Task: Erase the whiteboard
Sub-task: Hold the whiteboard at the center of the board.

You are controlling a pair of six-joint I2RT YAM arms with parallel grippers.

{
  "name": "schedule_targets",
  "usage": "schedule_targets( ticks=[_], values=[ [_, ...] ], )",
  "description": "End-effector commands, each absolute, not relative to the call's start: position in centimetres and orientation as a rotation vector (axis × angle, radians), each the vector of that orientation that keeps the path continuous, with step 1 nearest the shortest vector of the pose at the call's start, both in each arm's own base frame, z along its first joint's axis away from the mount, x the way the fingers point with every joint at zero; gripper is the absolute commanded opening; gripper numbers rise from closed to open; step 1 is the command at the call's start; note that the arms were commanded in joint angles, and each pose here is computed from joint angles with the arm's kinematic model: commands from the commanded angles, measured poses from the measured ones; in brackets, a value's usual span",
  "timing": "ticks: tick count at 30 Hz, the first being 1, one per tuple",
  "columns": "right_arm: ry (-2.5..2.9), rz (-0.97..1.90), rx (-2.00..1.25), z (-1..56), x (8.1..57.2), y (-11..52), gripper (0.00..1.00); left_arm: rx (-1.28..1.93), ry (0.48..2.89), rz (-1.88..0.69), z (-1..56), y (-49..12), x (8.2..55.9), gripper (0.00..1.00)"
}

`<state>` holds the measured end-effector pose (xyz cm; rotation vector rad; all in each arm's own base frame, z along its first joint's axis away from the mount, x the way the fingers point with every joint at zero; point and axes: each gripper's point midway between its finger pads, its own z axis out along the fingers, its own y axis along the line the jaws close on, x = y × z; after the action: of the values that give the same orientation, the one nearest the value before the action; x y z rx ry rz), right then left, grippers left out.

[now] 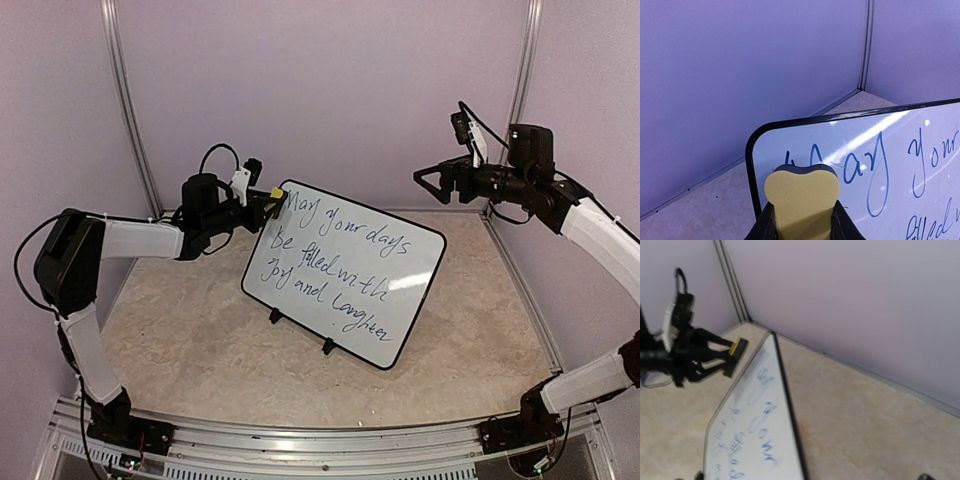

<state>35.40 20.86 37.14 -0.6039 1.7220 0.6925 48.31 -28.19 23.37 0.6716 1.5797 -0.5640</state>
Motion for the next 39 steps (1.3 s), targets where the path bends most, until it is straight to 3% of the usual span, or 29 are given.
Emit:
schedule_targets(
  ticks=[1,6,12,22,25,31,39],
  values=[
    [2.007,0.634,-0.72,30.7,37.1,21.3,0.97,0.661,1.513,-0.58,26.4,-27.9,47.7,0.24],
    [2.053,0.71,-0.813,29.9,39.4,23.1,0.92,0.664,1.516,-0.575,26.3,-27.8,47.4,0.24],
    [2.101,0.939,-0.865,28.1,40.3,25.0,0.75,0.664,1.516,-0.571,26.2,-27.9,47.4,0.24],
    [2.129,1.068,-0.874,26.8,41.0,26.3,0.62,0.668,1.523,-0.558,25.9,-28.1,47.4,0.24],
    [2.127,1.107,-0.894,26.4,40.7,26.7,0.52,0.669,1.531,-0.552,25.6,-28.2,47.4,0.24],
    [2.147,1.112,-0.92,25.3,40.6,27.7,0.48,0.674,1.538,-0.55,25.2,-28.4,47.4,0.24],
    [2.13,1.121,-0.957,25.9,40.2,29.1,0.25,0.676,1.539,-0.55,25.1,-28.7,47.3,0.24]
  ],
)
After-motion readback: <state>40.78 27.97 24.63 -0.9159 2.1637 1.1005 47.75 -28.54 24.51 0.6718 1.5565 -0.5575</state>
